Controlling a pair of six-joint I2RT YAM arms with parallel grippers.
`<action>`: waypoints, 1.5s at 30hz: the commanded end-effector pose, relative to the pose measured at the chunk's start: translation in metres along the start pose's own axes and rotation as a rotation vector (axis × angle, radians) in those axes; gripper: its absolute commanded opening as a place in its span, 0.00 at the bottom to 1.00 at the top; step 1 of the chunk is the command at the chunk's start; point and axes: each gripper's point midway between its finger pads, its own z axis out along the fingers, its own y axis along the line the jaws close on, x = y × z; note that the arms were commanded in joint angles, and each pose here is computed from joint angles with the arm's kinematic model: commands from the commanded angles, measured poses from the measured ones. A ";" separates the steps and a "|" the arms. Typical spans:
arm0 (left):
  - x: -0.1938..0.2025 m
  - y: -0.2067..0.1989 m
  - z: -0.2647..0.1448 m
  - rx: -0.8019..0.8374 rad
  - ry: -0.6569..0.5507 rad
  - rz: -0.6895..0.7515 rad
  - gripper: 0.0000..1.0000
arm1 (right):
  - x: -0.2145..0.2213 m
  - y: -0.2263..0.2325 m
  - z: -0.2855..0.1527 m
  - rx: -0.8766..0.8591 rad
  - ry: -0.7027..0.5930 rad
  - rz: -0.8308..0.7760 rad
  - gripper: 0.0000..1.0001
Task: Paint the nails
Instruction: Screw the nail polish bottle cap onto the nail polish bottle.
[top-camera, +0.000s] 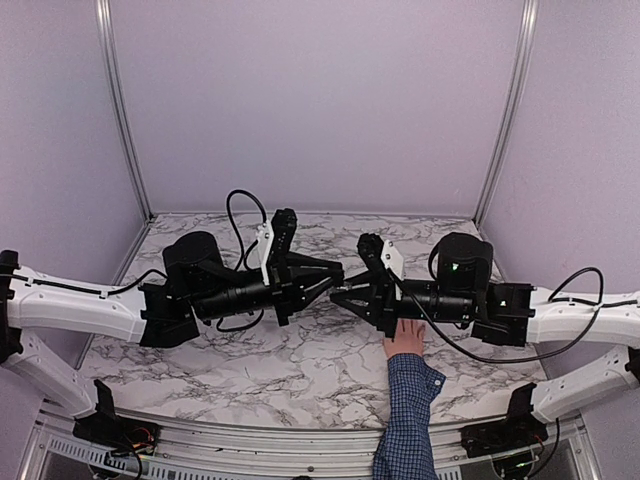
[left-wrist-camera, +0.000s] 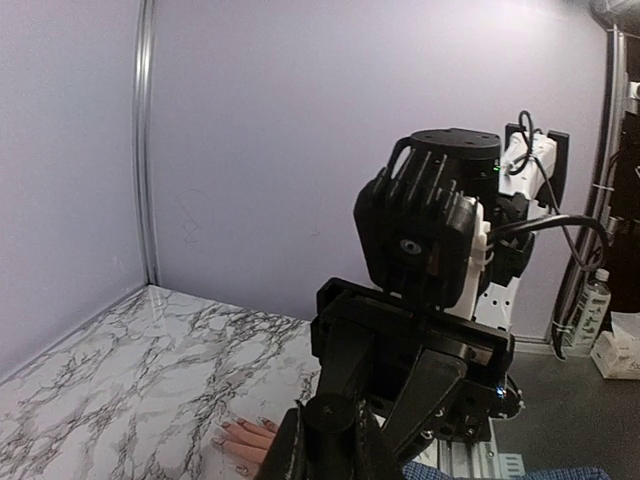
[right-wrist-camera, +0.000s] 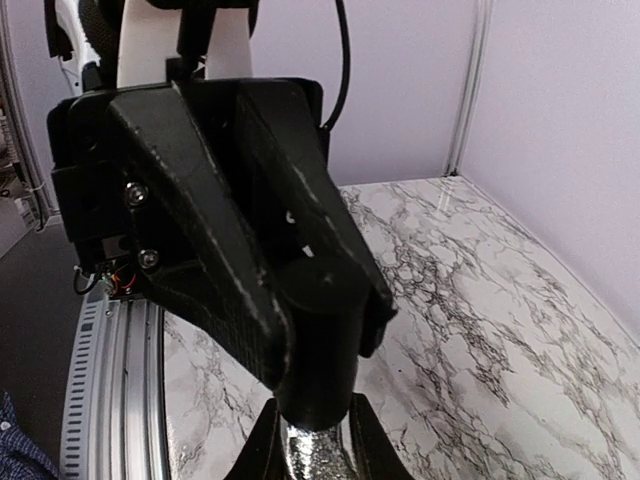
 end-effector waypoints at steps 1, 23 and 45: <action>0.008 -0.051 -0.005 0.292 0.033 -0.018 0.00 | -0.037 0.075 -0.014 -0.408 -0.119 -0.160 0.00; 0.017 -0.087 -0.027 0.650 0.114 -0.076 0.00 | -0.041 0.113 -0.034 -0.681 -0.126 -0.202 0.00; -0.033 0.025 -0.049 -0.020 -0.075 -0.033 0.52 | -0.016 0.013 0.013 -0.092 -0.005 -0.028 0.00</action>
